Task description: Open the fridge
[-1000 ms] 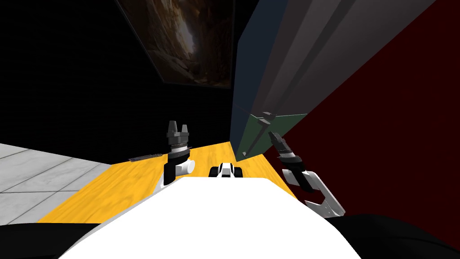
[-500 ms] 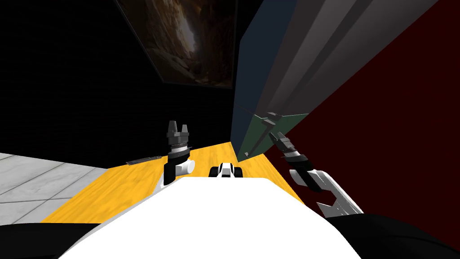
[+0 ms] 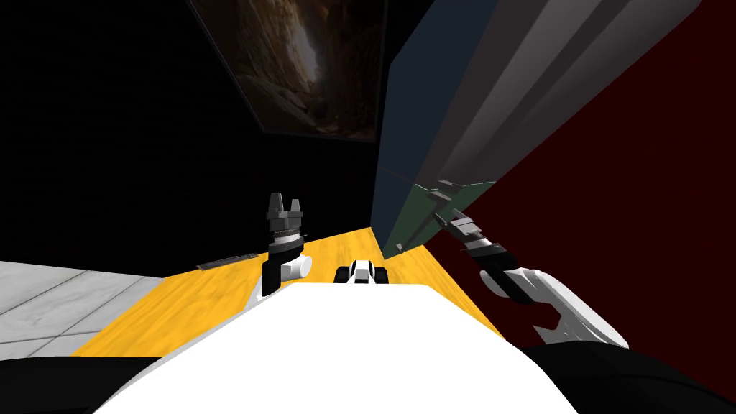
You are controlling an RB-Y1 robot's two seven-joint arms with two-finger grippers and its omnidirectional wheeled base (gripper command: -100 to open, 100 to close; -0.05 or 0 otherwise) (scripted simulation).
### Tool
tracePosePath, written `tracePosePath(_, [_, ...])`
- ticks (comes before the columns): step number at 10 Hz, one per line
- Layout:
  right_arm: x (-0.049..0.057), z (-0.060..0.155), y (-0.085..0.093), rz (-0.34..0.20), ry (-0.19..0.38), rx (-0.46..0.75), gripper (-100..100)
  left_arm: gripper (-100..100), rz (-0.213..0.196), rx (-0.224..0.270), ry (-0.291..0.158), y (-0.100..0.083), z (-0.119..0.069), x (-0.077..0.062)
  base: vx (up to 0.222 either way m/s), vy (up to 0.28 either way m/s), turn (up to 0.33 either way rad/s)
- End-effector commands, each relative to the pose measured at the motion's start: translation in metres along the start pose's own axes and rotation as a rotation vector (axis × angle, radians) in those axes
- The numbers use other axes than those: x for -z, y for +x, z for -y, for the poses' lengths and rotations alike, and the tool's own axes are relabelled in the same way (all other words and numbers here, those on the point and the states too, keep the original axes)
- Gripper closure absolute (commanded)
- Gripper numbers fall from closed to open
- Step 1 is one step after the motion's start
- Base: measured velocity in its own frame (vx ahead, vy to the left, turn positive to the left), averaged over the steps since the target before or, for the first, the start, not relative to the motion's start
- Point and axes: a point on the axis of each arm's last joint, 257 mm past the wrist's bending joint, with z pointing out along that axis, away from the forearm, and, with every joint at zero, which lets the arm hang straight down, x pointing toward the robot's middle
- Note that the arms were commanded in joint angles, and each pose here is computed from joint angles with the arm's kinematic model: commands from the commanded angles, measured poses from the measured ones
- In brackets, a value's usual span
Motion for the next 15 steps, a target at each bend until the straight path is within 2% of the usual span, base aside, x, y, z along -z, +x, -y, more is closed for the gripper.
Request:
tracePosePath(1, [0.000, 0.021, -0.001, -0.057, 0.000, 0.184, -100, 0, 0.000, 0.000, 0.000, 0.000, 0.000, 0.000, 0.021, 0.117, -0.047])
tracePosePath(7, [-0.003, 0.066, -0.008, -0.149, 0.001, 0.524, -100, 0, 0.000, 0.000, 0.000, 0.000, 0.000, 0.000, 0.017, 0.107, -0.046])
tracePosePath(8, [-0.003, 0.060, -0.009, -0.139, 0.000, 0.485, -100, 0, 0.000, 0.000, 0.000, 0.000, 0.000, 0.000, 0.001, 0.044, -0.014])
tracePosePath(9, [-0.004, 0.059, -0.016, -0.136, -0.010, 0.494, -100, 0, 0.000, 0.000, 0.000, 0.000, 0.000, 0.000, 0.103, 0.033, -0.078])
tracePosePath(11, [-0.005, 0.059, -0.015, -0.137, -0.009, 0.494, -100, 0, 0.000, 0.000, 0.000, 0.000, 0.000, 0.000, 0.118, 0.026, -0.036])
tracePosePath(12, [-0.004, 0.061, -0.010, -0.141, 0.000, 0.493, 100, 0, 0.000, 0.000, 0.000, 0.000, 0.000, 0.000, -0.093, -0.031, 0.072])
tracePosePath(13, [-0.004, 0.062, -0.015, -0.136, 0.003, 0.495, 100, 0, 0.000, 0.000, 0.000, 0.000, 0.000, 0.000, -0.054, -0.032, 0.033])
tracePosePath(15, [-0.009, 0.035, -0.022, -0.102, -0.058, 0.487, 100, 0, 0.000, 0.000, 0.000, 0.000, 0.000, 0.000, -0.101, -0.202, 0.023])
